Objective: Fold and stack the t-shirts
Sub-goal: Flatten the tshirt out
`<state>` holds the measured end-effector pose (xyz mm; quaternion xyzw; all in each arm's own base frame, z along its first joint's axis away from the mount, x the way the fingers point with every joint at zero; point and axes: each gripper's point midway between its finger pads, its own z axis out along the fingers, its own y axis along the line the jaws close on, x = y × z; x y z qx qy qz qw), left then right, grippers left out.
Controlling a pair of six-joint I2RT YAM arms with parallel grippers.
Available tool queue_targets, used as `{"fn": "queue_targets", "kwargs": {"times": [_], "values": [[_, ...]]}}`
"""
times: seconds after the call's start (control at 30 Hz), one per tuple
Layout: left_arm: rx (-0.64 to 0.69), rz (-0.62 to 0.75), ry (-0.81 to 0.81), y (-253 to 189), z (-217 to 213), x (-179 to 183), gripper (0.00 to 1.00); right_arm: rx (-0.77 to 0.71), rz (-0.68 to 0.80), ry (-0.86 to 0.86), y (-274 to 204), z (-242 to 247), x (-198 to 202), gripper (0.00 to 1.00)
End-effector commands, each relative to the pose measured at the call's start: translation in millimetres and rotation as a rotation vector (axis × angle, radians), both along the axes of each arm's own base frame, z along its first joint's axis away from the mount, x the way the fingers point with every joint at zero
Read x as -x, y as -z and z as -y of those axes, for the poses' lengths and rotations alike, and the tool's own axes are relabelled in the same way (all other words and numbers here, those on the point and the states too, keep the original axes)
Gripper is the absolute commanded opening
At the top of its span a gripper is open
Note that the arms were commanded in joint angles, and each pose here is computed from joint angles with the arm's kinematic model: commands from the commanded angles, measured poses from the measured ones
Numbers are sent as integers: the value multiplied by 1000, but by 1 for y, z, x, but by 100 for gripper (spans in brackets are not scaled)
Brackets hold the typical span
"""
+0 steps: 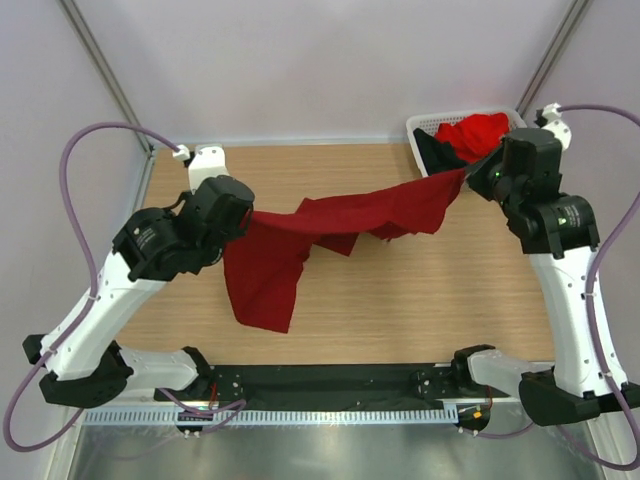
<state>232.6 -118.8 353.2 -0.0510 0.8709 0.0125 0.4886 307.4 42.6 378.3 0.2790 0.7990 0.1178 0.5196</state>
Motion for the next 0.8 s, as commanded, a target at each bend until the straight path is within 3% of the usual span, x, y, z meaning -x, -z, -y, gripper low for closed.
{"fn": "queue_targets", "kwargs": {"times": [0.0,0.33,0.5,0.77], "values": [[-34,127,-64,-37,-21,-9,0,72,137,41,-52,24,-2,1],[90,370,-128,-117,-51,-4,0,95,421,123,-154,46,-12,1],[154,511,-123,-167,-65,3,0,107,624,140,-218,50,1,1],[268,676,-111,-230,-96,29,0,132,808,78,-272,45,46,1]]}}
